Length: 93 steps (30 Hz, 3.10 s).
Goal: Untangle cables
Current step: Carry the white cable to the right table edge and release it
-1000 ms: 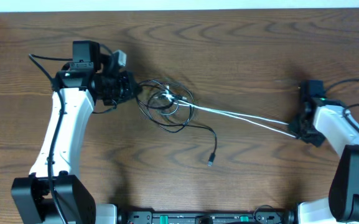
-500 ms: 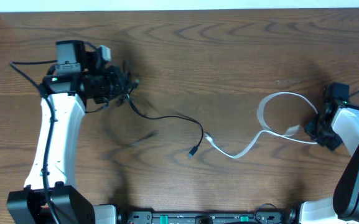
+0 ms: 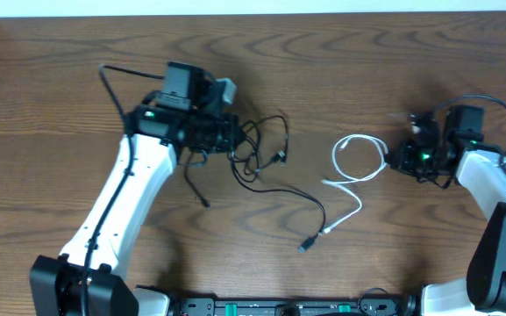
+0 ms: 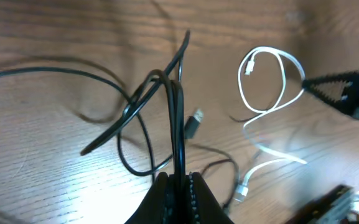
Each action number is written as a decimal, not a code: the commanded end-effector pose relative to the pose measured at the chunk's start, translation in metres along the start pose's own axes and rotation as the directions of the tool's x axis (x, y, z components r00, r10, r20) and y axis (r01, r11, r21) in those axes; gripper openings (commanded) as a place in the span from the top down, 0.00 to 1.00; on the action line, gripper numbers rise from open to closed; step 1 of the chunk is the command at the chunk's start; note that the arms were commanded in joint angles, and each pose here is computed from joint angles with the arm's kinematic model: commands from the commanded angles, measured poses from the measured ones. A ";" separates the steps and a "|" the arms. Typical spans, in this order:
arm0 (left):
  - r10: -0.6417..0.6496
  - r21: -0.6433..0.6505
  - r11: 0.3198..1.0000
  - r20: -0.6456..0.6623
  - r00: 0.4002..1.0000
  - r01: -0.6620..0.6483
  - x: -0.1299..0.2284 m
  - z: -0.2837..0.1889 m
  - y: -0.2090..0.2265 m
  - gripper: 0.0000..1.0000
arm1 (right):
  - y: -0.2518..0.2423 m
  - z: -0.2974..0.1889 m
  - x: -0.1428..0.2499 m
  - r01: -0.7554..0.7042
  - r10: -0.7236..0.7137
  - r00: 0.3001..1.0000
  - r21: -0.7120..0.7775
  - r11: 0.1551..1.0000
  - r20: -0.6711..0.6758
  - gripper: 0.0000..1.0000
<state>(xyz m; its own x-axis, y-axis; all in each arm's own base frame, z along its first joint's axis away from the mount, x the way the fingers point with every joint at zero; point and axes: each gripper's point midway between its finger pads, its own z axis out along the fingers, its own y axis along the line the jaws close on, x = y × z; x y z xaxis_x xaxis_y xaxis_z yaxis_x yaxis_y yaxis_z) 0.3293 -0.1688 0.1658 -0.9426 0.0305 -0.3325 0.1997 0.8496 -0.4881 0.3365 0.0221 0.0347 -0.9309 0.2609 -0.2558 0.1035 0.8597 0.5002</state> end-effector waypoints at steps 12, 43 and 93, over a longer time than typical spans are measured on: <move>0.067 -0.125 0.989 -0.123 0.990 -0.083 0.030 0.032 0.005 0.93 | -0.033 -0.157 -0.106 -0.089 -0.109 0.939 0.536 0.839 0.327 0.99; 0.067 -0.136 0.987 -0.121 0.990 -0.084 0.030 0.031 0.007 0.93 | -0.014 -0.027 -0.016 0.022 -0.029 0.999 0.211 0.977 0.032 0.28; 0.064 -0.137 0.987 -0.127 0.990 -0.081 0.031 0.031 0.007 0.93 | -0.037 -0.320 -0.149 -0.376 -0.280 0.611 0.583 0.720 0.740 0.99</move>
<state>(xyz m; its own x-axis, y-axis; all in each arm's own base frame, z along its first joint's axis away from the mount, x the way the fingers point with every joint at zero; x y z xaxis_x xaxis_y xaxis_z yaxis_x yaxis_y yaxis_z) 0.3118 -0.1798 0.1321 -0.9545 0.1329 -0.2670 0.2265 0.9054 -0.3590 0.3759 -0.1483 0.3327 -0.3187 0.2314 -0.9192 0.4689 0.8812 0.0593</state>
